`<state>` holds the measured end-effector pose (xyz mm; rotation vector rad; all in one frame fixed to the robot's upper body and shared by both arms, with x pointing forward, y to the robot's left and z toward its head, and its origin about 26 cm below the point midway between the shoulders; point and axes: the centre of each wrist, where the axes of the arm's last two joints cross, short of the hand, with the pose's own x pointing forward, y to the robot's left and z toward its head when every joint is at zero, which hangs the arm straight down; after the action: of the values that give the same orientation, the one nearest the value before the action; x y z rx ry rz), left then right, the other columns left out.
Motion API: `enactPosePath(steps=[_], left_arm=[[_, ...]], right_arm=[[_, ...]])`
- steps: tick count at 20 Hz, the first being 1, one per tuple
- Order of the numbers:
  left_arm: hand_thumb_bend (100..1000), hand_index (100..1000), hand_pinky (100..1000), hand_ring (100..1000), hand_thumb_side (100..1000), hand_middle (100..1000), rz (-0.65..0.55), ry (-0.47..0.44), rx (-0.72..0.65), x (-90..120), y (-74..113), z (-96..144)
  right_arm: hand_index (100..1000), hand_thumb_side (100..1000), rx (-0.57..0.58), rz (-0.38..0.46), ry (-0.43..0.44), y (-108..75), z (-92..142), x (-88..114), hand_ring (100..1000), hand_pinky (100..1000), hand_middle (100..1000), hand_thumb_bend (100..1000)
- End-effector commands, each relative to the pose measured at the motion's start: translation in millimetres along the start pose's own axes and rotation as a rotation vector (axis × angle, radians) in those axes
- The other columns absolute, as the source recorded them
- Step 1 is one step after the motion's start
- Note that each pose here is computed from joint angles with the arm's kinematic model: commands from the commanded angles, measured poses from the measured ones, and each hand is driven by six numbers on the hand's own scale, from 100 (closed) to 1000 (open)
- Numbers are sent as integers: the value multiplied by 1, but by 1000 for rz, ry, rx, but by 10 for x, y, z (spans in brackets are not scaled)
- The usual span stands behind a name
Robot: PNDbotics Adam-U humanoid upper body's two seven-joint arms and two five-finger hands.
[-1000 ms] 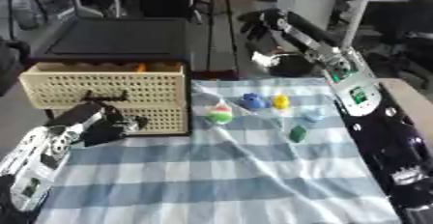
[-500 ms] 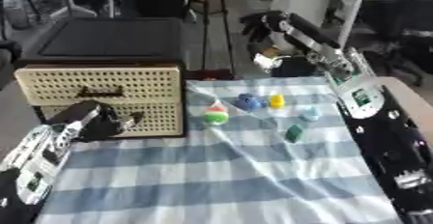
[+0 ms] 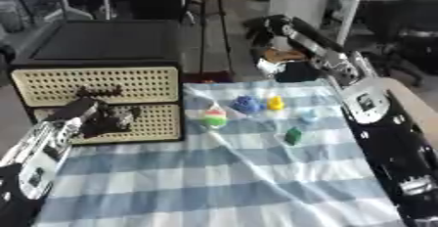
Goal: Pick up objects from table and place into drawer.
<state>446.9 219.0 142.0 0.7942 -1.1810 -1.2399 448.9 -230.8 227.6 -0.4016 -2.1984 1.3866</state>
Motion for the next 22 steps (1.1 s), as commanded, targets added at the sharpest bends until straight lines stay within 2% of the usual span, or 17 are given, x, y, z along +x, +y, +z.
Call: enactPosePath(steps=[1, 8, 17, 20, 21, 22], left_arm=[[519, 693, 499, 459, 1000, 523, -3, -13, 48, -25, 174, 32], [508, 677, 443, 397, 1000, 477, -21, -120, 94, -59, 248, 275], [489, 672, 360, 288, 1000, 398, -18, -317, 214, -230, 170, 712], [495, 668, 349, 251, 1000, 362, -26, -371, 262, -305, 190, 886], [495, 667, 339, 223, 1000, 339, -28, -393, 284, -301, 215, 982], [495, 667, 333, 212, 1000, 329, -33, -416, 307, -226, 282, 1183]], right_arm=[[914, 471, -22, 17, -14, -130, -29, 16, 682, 651, 707, 100], [914, 491, -20, 6, 3, -103, 49, -19, 680, 650, 702, 100], [915, 482, -41, -14, 21, -102, 224, -35, 678, 648, 696, 100], [915, 479, -49, -18, 21, -108, 296, -25, 676, 647, 693, 100], [914, 480, -52, -20, 22, -112, 323, -22, 675, 647, 691, 100], [915, 481, -55, -22, 22, -120, 351, -18, 674, 647, 690, 100]])
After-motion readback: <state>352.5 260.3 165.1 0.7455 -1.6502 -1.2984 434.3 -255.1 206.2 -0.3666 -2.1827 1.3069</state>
